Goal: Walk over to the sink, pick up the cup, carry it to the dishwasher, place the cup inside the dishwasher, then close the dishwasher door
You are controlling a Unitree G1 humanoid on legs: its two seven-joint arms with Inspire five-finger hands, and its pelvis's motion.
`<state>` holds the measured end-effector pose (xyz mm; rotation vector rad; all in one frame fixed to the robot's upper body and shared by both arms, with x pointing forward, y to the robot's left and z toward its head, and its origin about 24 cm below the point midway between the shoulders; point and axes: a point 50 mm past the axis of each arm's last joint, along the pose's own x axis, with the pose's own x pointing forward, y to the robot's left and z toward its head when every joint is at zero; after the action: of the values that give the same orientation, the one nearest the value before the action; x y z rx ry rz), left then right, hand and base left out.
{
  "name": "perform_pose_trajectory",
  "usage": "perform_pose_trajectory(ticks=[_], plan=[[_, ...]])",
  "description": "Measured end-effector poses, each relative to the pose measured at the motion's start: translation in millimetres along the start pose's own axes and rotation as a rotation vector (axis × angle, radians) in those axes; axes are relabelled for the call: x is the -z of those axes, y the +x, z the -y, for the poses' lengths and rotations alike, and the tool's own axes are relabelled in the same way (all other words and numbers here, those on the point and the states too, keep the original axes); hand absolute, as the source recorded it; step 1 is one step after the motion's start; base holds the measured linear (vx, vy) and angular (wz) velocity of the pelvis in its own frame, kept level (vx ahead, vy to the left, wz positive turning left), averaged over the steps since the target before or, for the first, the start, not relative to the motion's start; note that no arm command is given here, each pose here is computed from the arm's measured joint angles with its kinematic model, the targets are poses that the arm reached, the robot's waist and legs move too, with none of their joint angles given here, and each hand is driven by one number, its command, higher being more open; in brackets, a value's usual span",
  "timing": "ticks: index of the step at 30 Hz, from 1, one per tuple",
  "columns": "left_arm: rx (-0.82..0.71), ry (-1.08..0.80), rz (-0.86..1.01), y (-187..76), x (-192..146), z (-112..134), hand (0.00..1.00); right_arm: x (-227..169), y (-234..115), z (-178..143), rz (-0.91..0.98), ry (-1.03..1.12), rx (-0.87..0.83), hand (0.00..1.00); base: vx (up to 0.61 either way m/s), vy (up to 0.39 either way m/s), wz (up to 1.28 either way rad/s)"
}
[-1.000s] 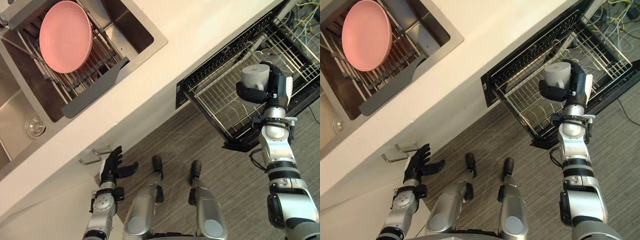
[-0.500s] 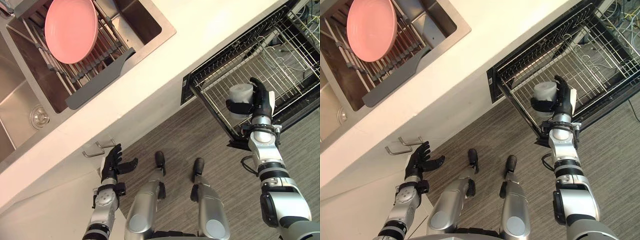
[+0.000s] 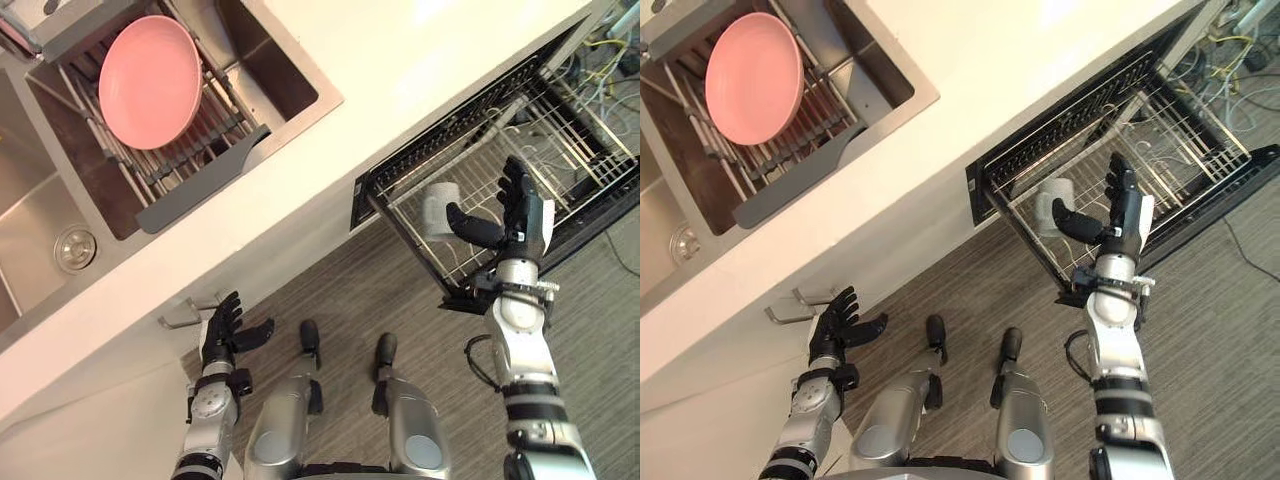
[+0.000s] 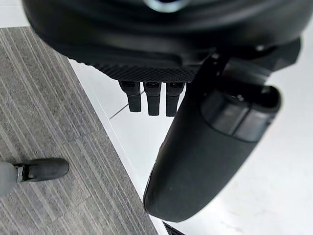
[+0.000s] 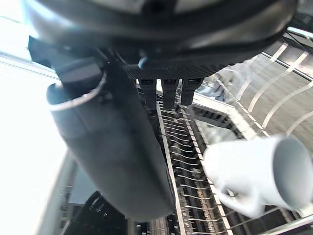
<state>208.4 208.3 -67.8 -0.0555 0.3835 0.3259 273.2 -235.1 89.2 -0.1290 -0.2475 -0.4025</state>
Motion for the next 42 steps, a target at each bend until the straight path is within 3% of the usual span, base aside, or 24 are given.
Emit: perform_pose_trajectory(ticks=[5,11,16,23,31,42], plan=[[-0.021,0.011,-0.085,-10,20,-8,0.9,-2,-41,0,-0.009,0.052,-0.03,0.9,0.14,-0.041,0.15],[-0.026,-0.017,-0.134,-13,31,-2,0.9,-45,-50,-7,0.214,0.074,-0.095,0.9,0.02,-0.004,0.65],[-0.016,0.025,-0.224,-25,54,-2,0.9,-57,-50,-12,0.3,-0.017,-0.16,0.9,0.05,0.136,0.7],[-0.04,0.078,-0.304,-46,76,-17,0.9,-45,-45,-23,0.285,-0.162,-0.293,0.9,0.07,0.218,0.31],[-0.068,0.148,-0.27,-39,66,-39,0.9,-39,-42,-17,0.282,-0.291,-0.374,0.9,0.13,0.013,0.72],[-0.085,0.11,-0.336,-61,85,-44,0.9,-19,-58,1,0.187,-0.453,-0.437,0.9,0.09,-0.051,0.01]])
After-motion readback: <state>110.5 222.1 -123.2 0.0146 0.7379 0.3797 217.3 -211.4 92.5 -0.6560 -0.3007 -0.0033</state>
